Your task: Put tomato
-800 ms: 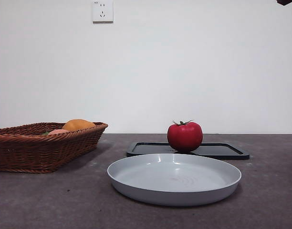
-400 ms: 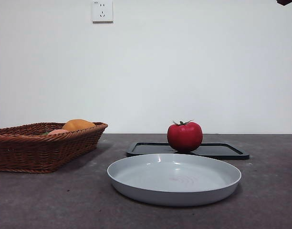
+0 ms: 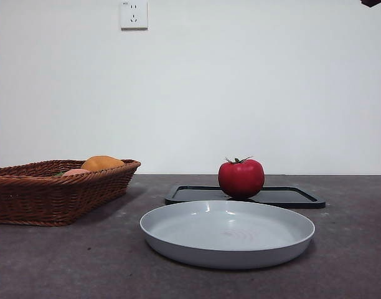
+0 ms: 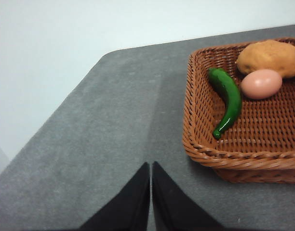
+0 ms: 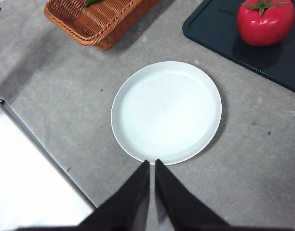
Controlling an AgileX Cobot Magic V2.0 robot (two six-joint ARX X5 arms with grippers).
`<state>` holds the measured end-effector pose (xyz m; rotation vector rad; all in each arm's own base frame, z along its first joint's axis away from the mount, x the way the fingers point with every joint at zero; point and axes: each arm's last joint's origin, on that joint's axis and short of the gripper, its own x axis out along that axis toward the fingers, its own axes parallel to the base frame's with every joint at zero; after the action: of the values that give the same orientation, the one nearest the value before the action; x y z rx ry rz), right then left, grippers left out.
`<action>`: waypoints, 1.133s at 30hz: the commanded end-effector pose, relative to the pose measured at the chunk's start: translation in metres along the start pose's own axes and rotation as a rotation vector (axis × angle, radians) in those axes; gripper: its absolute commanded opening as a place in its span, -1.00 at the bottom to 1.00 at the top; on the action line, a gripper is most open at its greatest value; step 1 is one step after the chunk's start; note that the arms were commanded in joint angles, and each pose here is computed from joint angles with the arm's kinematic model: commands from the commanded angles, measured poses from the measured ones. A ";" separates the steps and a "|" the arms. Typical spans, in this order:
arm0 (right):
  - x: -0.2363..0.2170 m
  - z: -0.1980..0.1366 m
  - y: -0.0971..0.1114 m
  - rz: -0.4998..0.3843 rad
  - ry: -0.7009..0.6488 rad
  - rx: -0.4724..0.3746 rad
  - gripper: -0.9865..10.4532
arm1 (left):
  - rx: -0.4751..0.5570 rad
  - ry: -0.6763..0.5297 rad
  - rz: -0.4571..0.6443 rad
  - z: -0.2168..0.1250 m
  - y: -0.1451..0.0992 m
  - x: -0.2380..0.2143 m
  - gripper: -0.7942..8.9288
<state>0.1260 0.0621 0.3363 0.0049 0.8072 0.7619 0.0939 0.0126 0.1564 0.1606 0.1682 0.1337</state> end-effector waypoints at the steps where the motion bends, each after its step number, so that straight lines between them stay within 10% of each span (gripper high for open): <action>1: 0.000 0.003 0.001 0.008 -0.007 -0.001 -0.81 | -0.040 0.027 0.000 -0.007 -0.001 0.002 -0.82; 24: 0.000 0.002 0.001 0.008 -0.007 -0.007 -0.81 | -0.040 0.026 0.000 -0.007 -0.001 0.002 -0.82; 34: -0.024 -0.013 -0.027 -0.275 -0.423 -0.073 -0.81 | -0.040 0.026 0.000 -0.007 -0.001 0.002 -0.82</action>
<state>0.1251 0.0284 0.3368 0.0034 0.4250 0.5304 0.0939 0.0126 0.1564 0.1302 0.1661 0.1362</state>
